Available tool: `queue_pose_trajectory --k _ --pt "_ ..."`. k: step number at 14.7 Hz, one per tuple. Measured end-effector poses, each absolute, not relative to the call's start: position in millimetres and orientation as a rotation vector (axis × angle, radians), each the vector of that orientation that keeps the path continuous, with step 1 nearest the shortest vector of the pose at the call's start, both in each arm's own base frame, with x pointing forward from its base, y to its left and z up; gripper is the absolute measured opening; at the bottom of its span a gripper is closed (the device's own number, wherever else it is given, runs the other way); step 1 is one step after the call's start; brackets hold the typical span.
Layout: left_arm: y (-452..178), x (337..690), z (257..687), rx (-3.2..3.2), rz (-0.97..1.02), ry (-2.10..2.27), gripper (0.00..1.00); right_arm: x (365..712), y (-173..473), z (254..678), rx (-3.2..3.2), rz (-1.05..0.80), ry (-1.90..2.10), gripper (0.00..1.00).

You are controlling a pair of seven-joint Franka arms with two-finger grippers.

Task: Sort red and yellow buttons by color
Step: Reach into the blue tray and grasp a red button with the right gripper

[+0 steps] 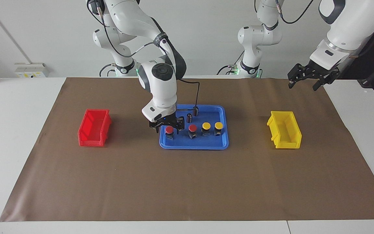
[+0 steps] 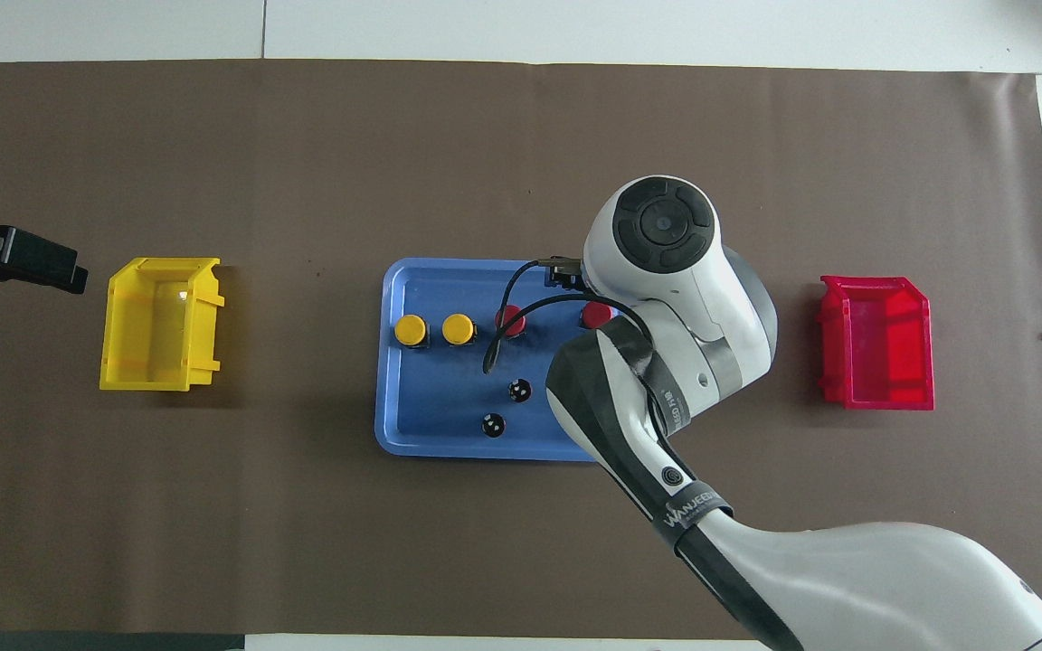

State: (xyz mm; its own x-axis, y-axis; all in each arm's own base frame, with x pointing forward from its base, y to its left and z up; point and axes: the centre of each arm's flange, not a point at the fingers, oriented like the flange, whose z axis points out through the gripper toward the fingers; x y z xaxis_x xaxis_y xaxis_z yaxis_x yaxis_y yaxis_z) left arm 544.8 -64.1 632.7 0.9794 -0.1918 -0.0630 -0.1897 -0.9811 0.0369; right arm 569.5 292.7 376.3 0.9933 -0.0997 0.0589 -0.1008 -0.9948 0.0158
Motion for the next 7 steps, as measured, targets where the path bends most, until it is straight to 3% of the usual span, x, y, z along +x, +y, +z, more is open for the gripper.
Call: queue_pose_trajectory --k 7 --pt "-64 545 633 3.095 -0.103 -0.298 1.00 555 299 358 3.125 0.092 -0.121 0.81"
